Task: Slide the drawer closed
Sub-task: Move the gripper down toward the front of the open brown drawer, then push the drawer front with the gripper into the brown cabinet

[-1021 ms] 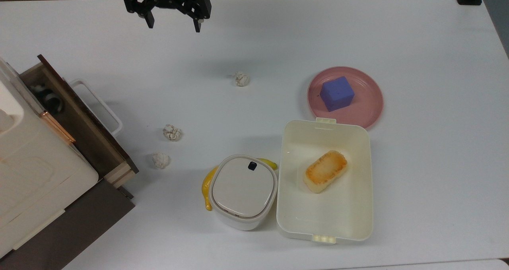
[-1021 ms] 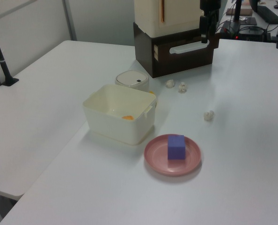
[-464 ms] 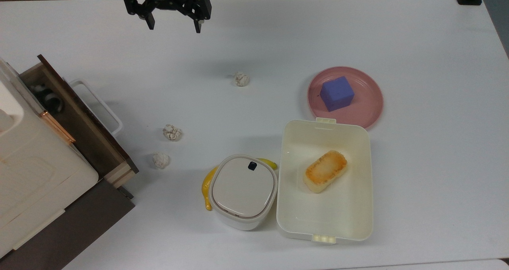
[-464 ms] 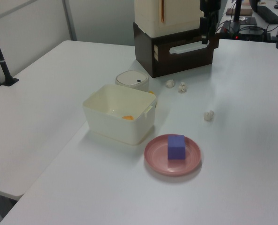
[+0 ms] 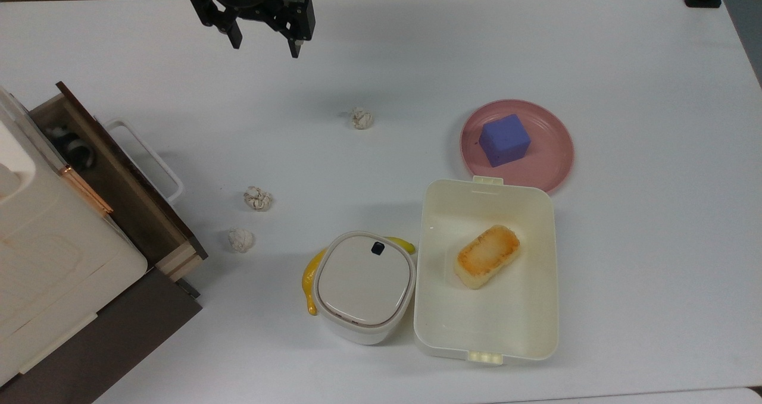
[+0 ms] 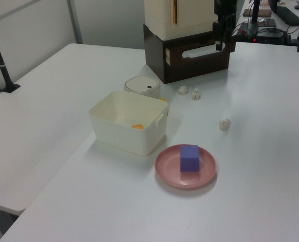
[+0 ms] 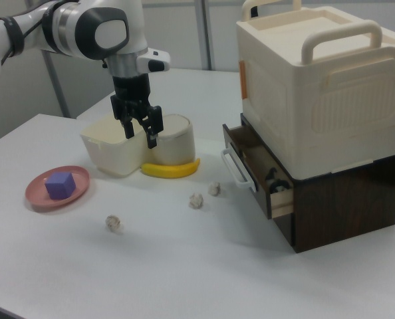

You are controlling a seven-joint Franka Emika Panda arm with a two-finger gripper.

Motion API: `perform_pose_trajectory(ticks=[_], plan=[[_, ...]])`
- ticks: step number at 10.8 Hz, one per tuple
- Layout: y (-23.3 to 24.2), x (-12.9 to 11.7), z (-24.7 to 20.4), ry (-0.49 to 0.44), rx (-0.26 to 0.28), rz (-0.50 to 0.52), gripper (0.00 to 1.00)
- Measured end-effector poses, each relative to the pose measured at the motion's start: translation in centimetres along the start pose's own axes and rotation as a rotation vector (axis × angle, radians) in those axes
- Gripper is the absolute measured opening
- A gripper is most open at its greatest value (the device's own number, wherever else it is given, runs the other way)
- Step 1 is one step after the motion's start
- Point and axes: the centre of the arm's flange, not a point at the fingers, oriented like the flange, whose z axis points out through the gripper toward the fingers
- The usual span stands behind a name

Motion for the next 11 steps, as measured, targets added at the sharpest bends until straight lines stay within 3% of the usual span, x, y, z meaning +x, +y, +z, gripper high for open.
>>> perform_pose_trajectory(ticks=[1, 3, 4, 7, 11], plan=[[0.0, 0.1, 0.3, -0.004, -0.001, 0.028, 0.75], [0.0, 0.7, 0.9, 0.000, -0.002, 0.065, 0.65], [0.3, 1.2, 1.1, 0.022, 0.000, 0.121, 0.48], [2.2, 3.9, 4.0, 0.080, 0.006, 0.406, 0.41], [6.5, 9.5, 12.7, 0.184, -0.047, 0.619, 0.41]])
